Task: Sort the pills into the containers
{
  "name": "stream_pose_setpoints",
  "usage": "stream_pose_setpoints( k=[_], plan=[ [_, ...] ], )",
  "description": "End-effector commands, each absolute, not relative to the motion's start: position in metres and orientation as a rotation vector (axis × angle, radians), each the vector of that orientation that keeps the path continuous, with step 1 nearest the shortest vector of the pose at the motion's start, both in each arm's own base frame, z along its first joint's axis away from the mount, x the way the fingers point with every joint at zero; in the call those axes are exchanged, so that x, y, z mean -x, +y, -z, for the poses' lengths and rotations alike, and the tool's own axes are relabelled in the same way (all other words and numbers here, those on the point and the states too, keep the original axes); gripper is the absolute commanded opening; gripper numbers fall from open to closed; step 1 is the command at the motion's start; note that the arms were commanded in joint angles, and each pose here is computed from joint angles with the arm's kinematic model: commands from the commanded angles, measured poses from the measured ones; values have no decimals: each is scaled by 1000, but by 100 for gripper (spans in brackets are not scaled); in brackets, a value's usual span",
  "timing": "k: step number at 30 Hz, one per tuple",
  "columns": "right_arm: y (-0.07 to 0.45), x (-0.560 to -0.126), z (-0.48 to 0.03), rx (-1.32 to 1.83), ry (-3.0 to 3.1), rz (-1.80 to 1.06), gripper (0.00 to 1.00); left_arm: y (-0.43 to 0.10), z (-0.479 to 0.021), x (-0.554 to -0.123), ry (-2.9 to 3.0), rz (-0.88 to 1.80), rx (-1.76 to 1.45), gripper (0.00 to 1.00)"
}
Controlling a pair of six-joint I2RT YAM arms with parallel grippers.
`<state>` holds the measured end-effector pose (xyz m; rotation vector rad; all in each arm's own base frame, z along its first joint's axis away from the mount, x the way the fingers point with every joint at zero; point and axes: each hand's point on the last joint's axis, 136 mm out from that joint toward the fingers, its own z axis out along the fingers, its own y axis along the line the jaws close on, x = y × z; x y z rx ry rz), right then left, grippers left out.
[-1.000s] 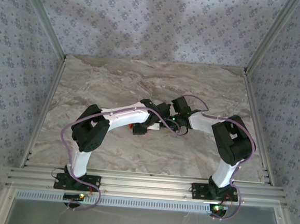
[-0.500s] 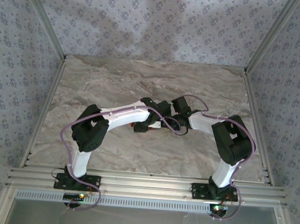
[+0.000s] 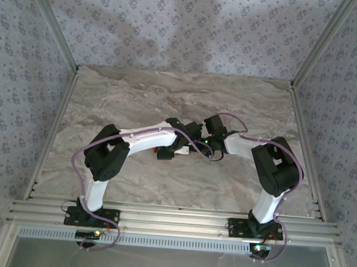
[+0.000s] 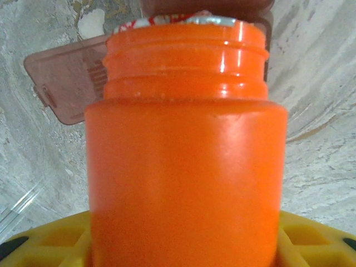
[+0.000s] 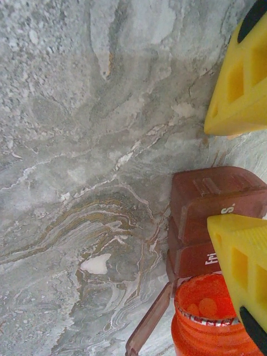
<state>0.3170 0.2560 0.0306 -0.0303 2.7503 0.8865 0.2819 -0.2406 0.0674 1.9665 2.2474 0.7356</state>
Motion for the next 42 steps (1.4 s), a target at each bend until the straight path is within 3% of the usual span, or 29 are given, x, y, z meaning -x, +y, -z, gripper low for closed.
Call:
stream_pose_setpoints(
  k=[1,42],
  plan=[
    [243,-303,-4,-22,2863,-788,44,-234,-72,-277,2274,-715,-1950,0],
    [240,-308,-20,-2,2857,-736,45,-250,-100,-281,2279,-90,-1312,0]
  ],
)
